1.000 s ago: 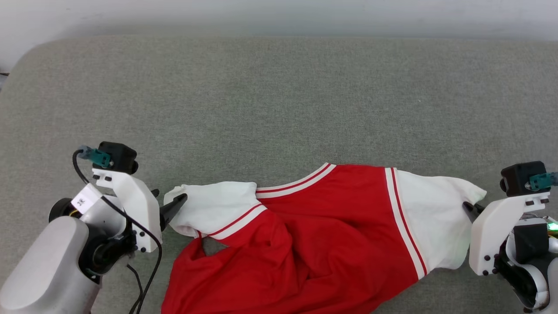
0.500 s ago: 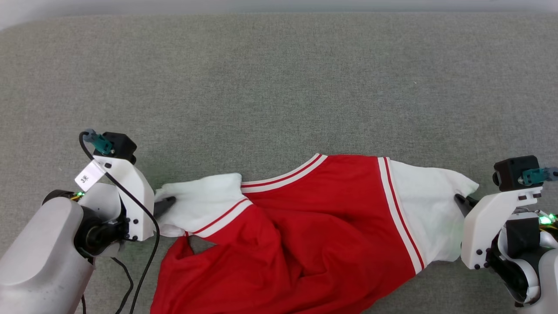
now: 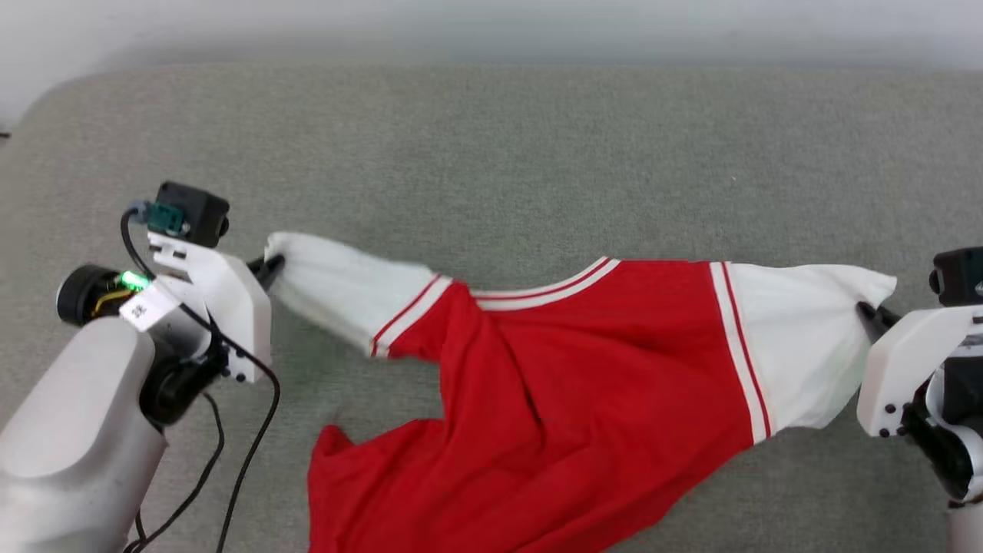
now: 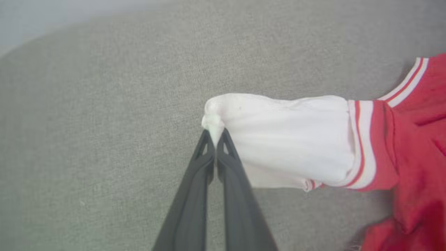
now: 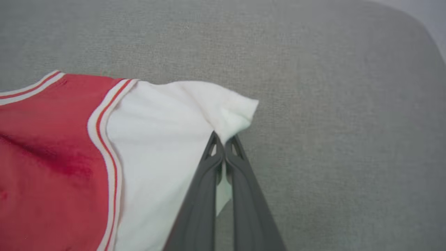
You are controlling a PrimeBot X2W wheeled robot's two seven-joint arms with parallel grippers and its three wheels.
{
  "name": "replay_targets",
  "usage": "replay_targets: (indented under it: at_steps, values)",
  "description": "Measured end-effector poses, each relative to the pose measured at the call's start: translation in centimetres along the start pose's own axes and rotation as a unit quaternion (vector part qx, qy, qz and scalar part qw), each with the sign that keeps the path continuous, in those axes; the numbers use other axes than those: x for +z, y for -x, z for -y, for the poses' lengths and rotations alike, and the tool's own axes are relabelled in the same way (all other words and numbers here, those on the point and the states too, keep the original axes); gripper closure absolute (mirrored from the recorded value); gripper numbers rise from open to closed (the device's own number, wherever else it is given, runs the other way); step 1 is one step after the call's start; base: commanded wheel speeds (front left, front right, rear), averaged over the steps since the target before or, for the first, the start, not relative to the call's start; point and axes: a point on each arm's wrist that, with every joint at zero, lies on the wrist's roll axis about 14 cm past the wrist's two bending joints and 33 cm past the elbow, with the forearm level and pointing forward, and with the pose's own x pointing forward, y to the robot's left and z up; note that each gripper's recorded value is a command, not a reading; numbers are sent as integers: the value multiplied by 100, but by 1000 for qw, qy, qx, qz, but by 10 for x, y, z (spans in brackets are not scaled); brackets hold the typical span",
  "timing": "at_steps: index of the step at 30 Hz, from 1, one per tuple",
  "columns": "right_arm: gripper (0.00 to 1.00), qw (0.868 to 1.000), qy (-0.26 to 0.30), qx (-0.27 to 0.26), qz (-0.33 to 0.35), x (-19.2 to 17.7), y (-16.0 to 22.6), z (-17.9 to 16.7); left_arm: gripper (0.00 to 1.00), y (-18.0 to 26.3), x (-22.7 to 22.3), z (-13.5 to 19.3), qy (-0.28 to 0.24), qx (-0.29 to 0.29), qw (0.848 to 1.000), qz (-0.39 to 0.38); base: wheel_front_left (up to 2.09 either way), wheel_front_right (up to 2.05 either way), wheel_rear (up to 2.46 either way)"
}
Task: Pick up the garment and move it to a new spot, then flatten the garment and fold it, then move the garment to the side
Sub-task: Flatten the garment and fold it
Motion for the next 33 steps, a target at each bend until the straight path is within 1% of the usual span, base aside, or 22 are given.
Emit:
replay_targets:
  at_steps: [3, 6, 12, 17, 18, 21, 26, 30, 33]
  values:
    - [100, 1000, 8, -3, 18, 15, 1, 3, 100, 10, 30, -5, -9, 15, 998, 55, 0, 0, 0]
    - [100, 999, 16, -12, 47, 39, 3, 9, 100, 22, 67, -13, -13, 35, 992, 119, 0, 0, 0]
    - [100, 993, 43, -20, 111, 94, 5, 12, 100, 41, 128, -25, 13, 64, 970, 236, 0, 0, 0]
    - [100, 982, 59, -27, 177, 149, 8, 14, 100, 49, 177, -29, 23, 74, 947, 311, 0, 0, 0]
    - [100, 977, 65, -30, 199, 170, 8, 14, 100, 51, 195, -34, 27, 82, 939, 334, 0, 0, 0]
    - [100, 968, 73, -38, 236, 207, 10, 15, 100, 55, 223, -41, 20, 89, 925, 368, 0, 0, 0]
    - [100, 950, 92, -58, 293, 262, 15, 20, 100, 61, 263, -62, 21, 110, 903, 414, 0, 0, 0]
    - [100, 929, 108, -79, 346, 311, 24, 24, 100, 70, 305, -74, 12, 119, 879, 462, 0, 0, 0]
    - [100, 912, 115, -95, 383, 346, 30, 28, 100, 71, 331, -77, 13, 115, 865, 489, 0, 0, 0]
